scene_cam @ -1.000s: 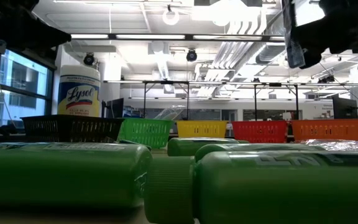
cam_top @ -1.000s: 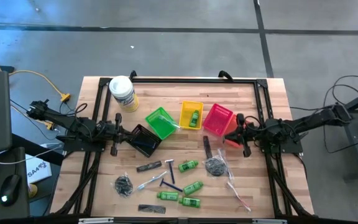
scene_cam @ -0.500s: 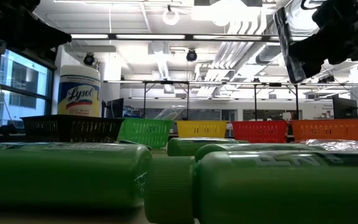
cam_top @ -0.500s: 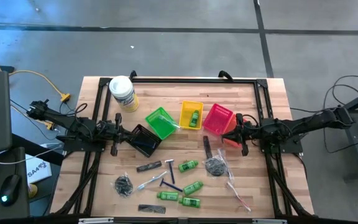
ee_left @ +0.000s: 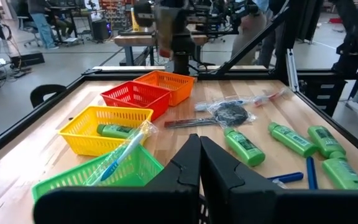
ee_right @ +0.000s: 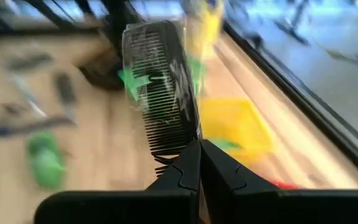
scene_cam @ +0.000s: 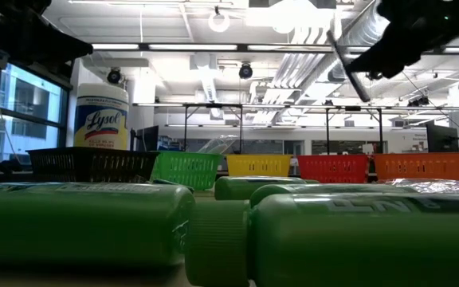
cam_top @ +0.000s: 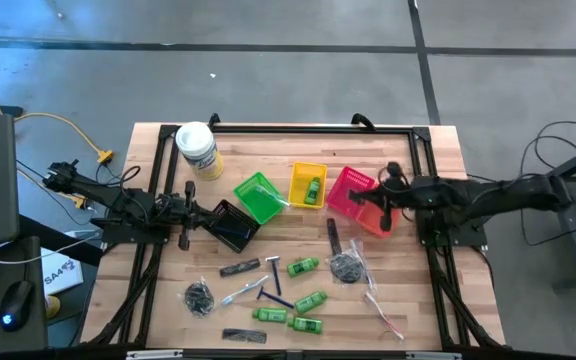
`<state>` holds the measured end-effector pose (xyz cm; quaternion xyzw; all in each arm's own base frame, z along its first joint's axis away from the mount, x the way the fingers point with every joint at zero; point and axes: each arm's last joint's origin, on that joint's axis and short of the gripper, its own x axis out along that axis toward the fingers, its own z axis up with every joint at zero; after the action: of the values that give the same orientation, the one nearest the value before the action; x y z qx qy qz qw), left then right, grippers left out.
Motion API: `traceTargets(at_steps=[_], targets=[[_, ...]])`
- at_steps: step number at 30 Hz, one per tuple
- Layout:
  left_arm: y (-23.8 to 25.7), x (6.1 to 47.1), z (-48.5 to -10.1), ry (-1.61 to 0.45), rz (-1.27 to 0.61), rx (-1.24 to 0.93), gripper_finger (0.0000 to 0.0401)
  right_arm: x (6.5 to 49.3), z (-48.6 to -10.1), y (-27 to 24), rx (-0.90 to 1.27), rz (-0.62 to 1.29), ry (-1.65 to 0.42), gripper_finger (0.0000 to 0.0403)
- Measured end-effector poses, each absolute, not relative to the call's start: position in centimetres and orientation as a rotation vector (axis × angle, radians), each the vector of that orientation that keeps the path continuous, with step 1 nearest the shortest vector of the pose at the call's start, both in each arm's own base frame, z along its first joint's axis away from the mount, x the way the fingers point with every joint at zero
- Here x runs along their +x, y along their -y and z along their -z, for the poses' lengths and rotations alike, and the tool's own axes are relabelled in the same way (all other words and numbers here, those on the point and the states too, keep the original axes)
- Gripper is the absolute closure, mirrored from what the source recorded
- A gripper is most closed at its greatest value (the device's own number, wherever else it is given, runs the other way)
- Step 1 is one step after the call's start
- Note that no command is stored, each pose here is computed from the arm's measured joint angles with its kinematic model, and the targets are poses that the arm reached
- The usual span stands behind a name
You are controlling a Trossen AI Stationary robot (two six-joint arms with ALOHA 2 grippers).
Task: Pick & Place Travel size toiletries
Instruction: Put the black comb into the red bin
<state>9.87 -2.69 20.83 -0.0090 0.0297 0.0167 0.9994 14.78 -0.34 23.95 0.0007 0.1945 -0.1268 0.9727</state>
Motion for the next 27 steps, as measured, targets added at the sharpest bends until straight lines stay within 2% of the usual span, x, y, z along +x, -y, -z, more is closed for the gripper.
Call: traceTargets(at_steps=[8, 21, 27], targets=[[2.7, 9.9, -20.8, -0.061, -0.037, -0.002, 0.0401, 17.2, -25.5, 3.0, -0.042, 0.315, -0.669, 0.0401], [2.7, 9.9, -20.6, -0.079, -0.034, 0.1, 0.0401, 21.2, -23.4, 6.3, -0.388, 0.19, -1.041, 0.0401], [2.7, 9.8, -20.2, -0.117, -0.033, 0.123, 0.0401, 21.6, -21.9, 7.3, -0.49, 0.159, -1.262, 0.0401]])
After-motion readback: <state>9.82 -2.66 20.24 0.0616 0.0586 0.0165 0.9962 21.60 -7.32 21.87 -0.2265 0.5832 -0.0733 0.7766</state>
